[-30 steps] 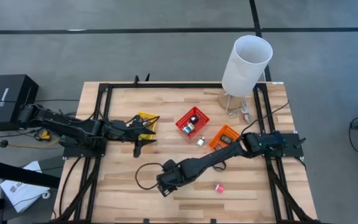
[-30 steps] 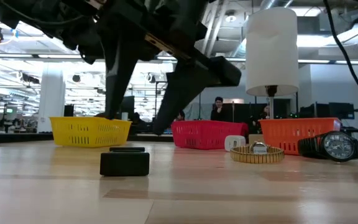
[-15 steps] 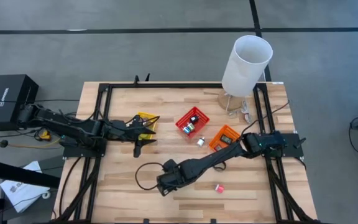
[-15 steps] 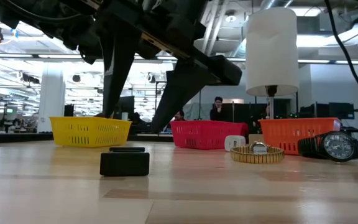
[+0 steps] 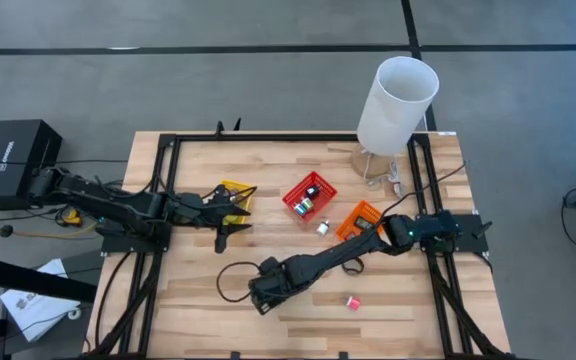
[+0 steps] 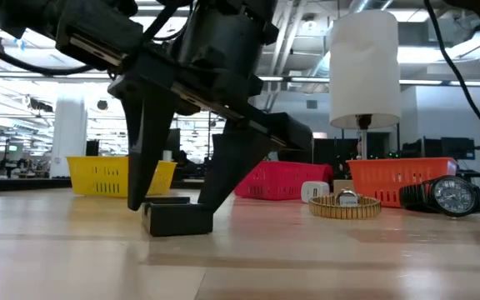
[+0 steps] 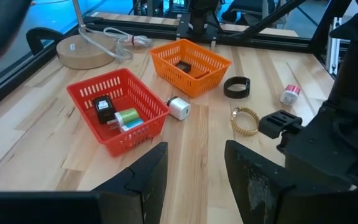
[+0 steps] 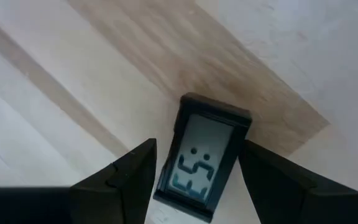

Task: Pick & Place Office items
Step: Put the black digital clock into the orange bin

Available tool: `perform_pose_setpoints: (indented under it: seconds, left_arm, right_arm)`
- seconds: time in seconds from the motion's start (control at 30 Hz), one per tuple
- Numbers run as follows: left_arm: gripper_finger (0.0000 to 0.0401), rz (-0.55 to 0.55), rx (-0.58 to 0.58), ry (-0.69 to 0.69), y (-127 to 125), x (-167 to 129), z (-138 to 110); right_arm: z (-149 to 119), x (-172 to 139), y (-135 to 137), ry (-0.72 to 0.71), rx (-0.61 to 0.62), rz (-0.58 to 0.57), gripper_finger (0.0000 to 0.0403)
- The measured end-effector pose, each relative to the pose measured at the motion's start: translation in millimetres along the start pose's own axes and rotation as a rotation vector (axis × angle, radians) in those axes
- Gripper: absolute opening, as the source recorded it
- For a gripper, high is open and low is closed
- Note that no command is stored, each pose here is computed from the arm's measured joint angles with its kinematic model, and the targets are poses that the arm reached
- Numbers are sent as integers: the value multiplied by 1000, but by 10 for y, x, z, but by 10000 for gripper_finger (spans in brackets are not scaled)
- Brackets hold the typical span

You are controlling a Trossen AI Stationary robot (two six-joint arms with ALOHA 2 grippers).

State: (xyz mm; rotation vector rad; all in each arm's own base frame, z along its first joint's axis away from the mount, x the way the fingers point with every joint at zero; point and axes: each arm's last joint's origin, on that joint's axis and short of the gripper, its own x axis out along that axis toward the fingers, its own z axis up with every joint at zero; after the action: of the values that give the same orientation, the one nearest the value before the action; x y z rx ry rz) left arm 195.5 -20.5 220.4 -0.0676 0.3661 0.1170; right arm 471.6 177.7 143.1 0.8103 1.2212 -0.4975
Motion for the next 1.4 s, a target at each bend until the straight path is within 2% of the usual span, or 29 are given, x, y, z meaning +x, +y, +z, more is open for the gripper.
perform_pose_setpoints:
  seconds: [0.2, 0.4, 0.6, 0.7, 0.9, 1.07, 1.4]
  left_arm:
    - [153, 0, 1, 0, 1, 0, 1]
    - [153, 0, 2, -1, 1, 0, 1]
    - [153, 1, 2, 0, 1, 0, 0]
    - [153, 0, 2, 0, 1, 0, 0]
    - [153, 0, 2, 0, 1, 0, 0]
    - [153, 0, 2, 0, 0, 0, 0]
    - [153, 0, 3, 0, 0, 0, 0]
  right_arm:
    - [-28, 20, -7, 6, -115, -3, 219]
    - [-34, 56, -61, 14, -122, -26, 219]
    - [49, 68, -71, 6, -229, -2, 219]
    - [113, 75, -93, 13, -230, 4, 216]
    - [188, 82, -163, 31, -217, -33, 170]
    - [254, 79, -192, 28, -265, -37, 126]
    - [340, -51, -260, 1, -414, -88, 138]
